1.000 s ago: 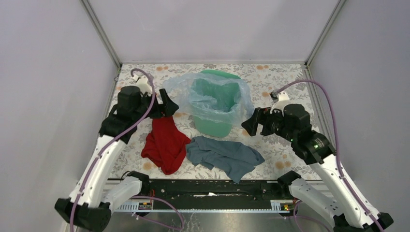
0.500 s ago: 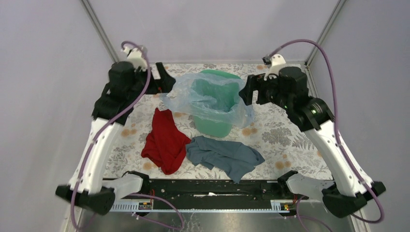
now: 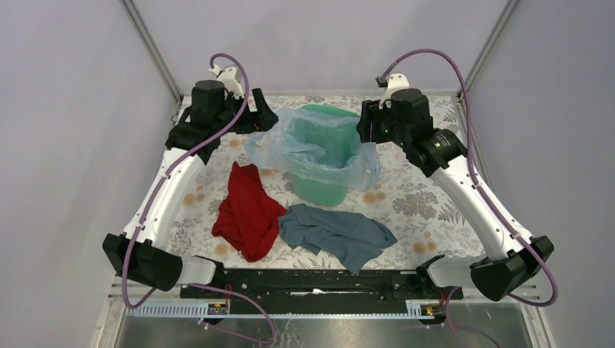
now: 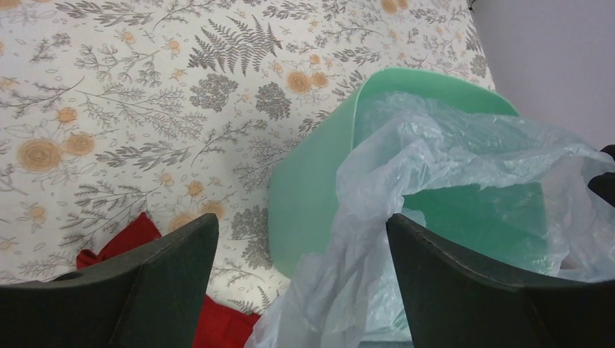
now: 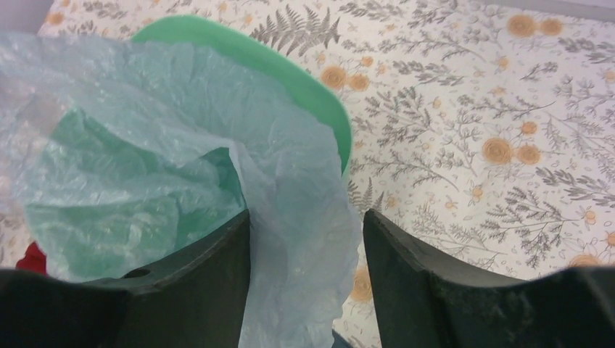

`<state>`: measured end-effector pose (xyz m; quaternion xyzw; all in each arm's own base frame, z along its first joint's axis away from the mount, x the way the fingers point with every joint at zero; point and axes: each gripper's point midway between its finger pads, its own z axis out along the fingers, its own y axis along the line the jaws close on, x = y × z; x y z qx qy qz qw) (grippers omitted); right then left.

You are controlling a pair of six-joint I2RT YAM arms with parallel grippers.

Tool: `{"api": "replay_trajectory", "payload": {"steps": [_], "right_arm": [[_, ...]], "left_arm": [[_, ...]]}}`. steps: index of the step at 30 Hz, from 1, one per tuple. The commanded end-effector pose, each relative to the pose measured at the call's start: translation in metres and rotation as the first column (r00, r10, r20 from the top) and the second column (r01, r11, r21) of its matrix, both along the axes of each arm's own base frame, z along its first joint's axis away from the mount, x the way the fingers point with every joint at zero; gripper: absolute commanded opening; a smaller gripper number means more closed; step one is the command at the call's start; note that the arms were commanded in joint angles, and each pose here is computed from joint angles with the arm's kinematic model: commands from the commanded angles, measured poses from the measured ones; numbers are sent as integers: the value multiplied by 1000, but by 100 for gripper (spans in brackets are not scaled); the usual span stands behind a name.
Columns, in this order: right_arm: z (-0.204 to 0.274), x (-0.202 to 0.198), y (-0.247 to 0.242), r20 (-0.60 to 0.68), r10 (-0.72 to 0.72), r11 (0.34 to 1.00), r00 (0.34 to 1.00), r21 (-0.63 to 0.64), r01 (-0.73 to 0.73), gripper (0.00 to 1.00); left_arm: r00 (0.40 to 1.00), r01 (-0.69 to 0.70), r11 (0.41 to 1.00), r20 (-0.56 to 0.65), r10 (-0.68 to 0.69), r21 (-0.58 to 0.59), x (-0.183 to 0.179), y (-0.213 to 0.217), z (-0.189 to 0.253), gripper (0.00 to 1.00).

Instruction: Put the trash bags into the trash bin

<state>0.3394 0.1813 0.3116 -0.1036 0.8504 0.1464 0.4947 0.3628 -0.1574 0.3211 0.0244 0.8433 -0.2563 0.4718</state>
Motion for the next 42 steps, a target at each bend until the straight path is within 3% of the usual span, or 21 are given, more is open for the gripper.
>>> {"api": "replay_trajectory", "payload": {"steps": [1, 5, 7, 11, 14, 21, 24, 31, 33, 36, 38, 40, 42], "right_arm": [[16, 26, -4, 97, -84, 996, 992, 10, 83, 59], [9, 40, -9, 111, -142, 990, 984, -7, 144, 41], [3, 49, -12, 131, -159, 986, 979, -31, 164, 36], [-10, 67, -12, 124, -179, 977, 976, -92, 191, 13], [-16, 78, -14, 122, -197, 970, 973, -117, 212, 7], [-39, 97, -23, 91, -237, 960, 967, -132, 248, 7], [-46, 97, -23, 66, -237, 962, 969, -123, 244, 4], [-4, 85, -18, 113, -193, 979, 975, -44, 199, 11], [7, 83, -20, 138, -197, 979, 971, -31, 203, 13], [15, 84, -23, 165, -209, 976, 964, -25, 216, 15], [10, 87, -26, 166, -231, 970, 959, -35, 240, 17], [1, 91, -30, 165, -257, 963, 952, -37, 267, 16], [-7, 93, -28, 158, -262, 963, 952, -21, 268, 16]], "left_arm": [[997, 4, 998, 77, 1, -57, 21, -7, 21, 84], [997, -32, 998, 73, 36, -63, 38, -6, 14, 62], [995, -71, 995, 71, 76, -64, 51, -2, 8, 56], [994, -93, 992, 51, 98, -89, 79, -9, -2, 35], [993, -113, 988, 20, 115, -103, 97, -10, -14, 25], [990, -139, 976, -33, 135, -165, 128, -12, -40, 22], [996, -88, 976, -40, 82, -201, 133, -24, -42, 21], [996, -64, 962, 42, 78, -267, 113, -23, -12, 20], [992, -72, 960, 81, 98, -272, 105, -18, 3, 24], [981, -100, 958, 135, 140, -268, 102, -9, 17, 42], [980, -102, 958, 141, 144, -269, 104, -9, 18, 49], [985, -85, 959, 124, 122, -269, 112, -15, 15, 46], [990, -72, 959, 97, 102, -275, 119, -20, 7, 37]]}}
